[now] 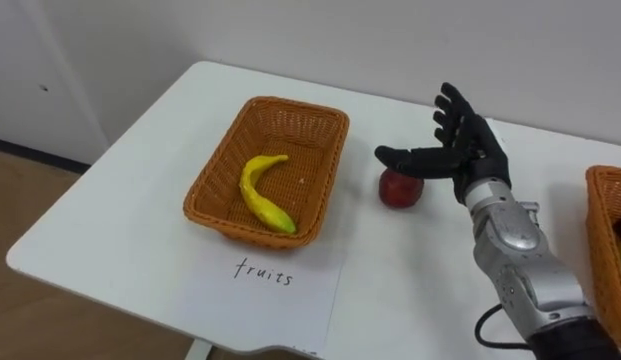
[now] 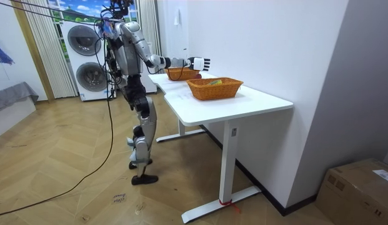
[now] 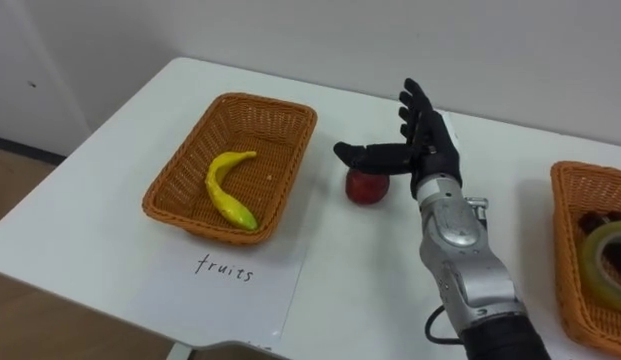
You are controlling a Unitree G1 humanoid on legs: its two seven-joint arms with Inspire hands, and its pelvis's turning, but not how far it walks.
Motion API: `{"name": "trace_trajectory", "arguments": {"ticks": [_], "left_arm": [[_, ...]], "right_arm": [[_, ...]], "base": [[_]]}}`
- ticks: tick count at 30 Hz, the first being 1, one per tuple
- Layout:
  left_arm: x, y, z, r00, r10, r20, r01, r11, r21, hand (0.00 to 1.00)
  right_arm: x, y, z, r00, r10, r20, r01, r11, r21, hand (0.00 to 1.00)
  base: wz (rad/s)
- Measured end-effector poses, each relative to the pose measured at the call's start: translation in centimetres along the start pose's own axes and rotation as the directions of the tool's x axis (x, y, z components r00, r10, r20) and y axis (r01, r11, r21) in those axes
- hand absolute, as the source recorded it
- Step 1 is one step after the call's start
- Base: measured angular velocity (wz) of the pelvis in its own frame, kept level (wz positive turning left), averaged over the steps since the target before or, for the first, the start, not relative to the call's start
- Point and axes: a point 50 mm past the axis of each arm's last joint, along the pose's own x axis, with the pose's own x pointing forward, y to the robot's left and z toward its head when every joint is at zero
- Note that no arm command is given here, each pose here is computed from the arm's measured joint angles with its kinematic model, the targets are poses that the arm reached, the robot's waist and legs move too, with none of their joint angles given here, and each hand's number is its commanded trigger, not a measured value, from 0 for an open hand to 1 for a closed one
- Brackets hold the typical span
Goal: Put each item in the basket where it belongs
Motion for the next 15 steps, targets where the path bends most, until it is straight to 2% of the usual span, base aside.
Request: {"name": "trace_trajectory", "arguments": {"ticks": [9,15], "left_arm": [[0.0,-0.1,0.0,1.0,-0.012,-0.006,0.012,1.0,0.002,0.0],[-0.1,-0.3,-0.4,1.0,-0.019,-0.014,0.019,1.0,0.002,0.0]], "right_arm": [[0.0,-0.1,-0.2,1.0,0.0,-0.007,0.0,1.0,-0.005,0.0],[0.0,-0.7,-1.7,0.997,-0.016,-0.069,0.015,1.0,-0.019,0.0]], "base": [[0.0],[0.0]]}}
